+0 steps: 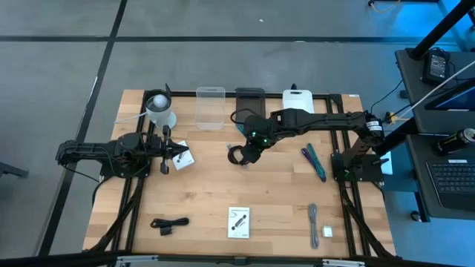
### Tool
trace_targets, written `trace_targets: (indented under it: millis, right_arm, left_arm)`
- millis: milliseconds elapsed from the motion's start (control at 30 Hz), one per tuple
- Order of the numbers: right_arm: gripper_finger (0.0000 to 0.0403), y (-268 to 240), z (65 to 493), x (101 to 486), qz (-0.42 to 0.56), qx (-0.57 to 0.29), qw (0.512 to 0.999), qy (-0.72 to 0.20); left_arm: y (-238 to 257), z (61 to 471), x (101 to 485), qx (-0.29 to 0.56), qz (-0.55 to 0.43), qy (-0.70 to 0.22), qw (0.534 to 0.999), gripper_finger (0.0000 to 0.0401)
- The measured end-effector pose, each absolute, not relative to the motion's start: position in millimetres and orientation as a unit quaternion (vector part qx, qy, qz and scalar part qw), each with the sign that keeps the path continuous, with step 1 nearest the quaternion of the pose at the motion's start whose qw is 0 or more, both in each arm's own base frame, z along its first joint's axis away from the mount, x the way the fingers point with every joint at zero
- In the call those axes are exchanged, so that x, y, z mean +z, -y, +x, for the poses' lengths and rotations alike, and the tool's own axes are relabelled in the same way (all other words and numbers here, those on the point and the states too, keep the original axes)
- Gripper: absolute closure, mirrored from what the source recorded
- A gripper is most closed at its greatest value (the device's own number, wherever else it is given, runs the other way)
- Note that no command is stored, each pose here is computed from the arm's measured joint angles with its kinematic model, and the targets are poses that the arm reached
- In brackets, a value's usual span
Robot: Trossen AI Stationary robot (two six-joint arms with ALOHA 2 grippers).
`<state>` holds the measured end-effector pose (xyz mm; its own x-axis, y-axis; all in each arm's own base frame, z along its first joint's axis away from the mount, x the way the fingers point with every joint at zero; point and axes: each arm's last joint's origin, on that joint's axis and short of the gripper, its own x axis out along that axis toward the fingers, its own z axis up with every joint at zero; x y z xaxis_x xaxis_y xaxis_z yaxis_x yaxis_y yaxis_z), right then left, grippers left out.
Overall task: Pick and place items into bin
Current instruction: Put the left blue charger cable into the black bin
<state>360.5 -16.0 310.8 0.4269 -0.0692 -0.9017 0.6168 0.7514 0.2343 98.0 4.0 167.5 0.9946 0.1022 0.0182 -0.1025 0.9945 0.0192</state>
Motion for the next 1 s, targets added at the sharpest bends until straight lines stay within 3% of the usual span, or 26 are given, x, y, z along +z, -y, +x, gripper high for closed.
trace_targets:
  millis: [167,400,667,1000]
  right_arm:
    - [0.0390,29.0,364.5,313.2,0.300,-0.226,0.804,-0.460]
    - [0.0390,60.2,376.4,323.8,0.330,-0.233,0.838,-0.366]
    - [0.0391,114.4,378.6,338.6,0.358,-0.262,0.861,-0.248]
    - [0.0391,186.8,352.4,334.0,0.435,-0.304,0.819,-0.217]
  left_arm:
    - [-4.0,98.0,167.6,0.051,0.000,0.009,0.999,0.0399]
    - [-4.0,98.0,167.6,0.050,-0.097,0.014,0.994,0.0399]
    - [-3.9,98.0,168.0,0.049,-0.100,0.016,0.994,0.0399]
    - [-6.7,97.5,170.1,0.096,-0.101,0.032,0.990,0.0399]
